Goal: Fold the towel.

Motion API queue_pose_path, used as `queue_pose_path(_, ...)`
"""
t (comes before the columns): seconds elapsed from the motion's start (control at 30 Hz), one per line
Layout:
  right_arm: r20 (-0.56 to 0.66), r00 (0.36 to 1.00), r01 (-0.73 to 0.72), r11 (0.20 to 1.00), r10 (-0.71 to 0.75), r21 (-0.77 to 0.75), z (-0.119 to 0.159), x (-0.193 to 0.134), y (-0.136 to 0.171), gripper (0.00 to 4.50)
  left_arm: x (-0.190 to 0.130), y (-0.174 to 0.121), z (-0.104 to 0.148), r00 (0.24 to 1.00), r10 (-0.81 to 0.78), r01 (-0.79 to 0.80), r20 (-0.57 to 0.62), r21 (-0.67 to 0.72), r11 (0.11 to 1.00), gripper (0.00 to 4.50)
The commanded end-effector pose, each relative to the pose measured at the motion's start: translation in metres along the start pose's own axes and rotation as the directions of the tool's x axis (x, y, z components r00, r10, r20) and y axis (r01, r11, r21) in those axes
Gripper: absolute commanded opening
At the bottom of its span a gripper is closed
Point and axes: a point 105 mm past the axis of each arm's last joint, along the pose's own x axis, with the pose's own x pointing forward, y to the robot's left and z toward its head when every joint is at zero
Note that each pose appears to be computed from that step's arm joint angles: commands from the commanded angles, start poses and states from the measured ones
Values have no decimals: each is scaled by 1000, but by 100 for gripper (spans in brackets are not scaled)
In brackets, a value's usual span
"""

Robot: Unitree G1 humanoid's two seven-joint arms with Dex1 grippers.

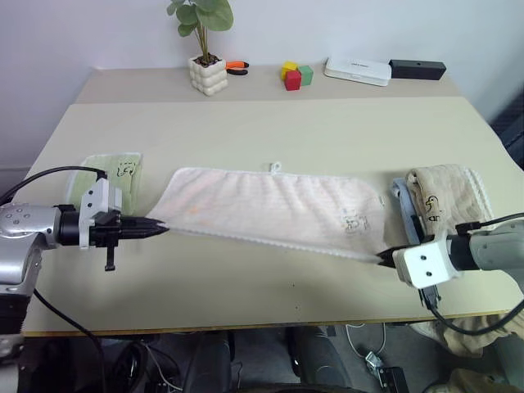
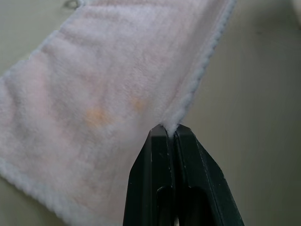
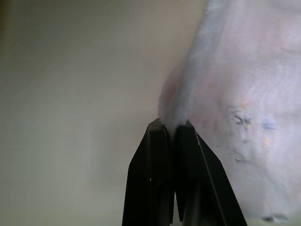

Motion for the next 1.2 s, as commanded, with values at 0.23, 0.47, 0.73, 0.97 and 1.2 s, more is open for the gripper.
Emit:
queue_pose_path(0.23, 26, 1000, 12, 999, -13, 50, 10, -16, -9, 4, -9, -14, 19, 999, 11, -8, 40, -75, 997, 0)
queue_pose_path(0.47, -39, 995, 96, 995, -96, 4, -8, -13, -39, 4, 5, 24, 26, 975, 165, -169, 147, 12, 986, 0)
queue_pose_path(0.73, -88, 974, 200, 975, -208, -93, -24, -8, -81, 4, 33, 56, 19, 939, 253, -264, 233, 18, 964, 0)
queue_pose_path(0.97, -134, 954, 242, 952, -269, -188, -43, 4, -103, 4, 43, 78, 12, 906, 334, -348, 259, 8, 938, 0)
queue_pose_path(1.2, -130, 936, 291, 926, -328, -239, -49, 8, -118, 4, 52, 88, 5, 902, 355, -371, 246, 19, 928, 0)
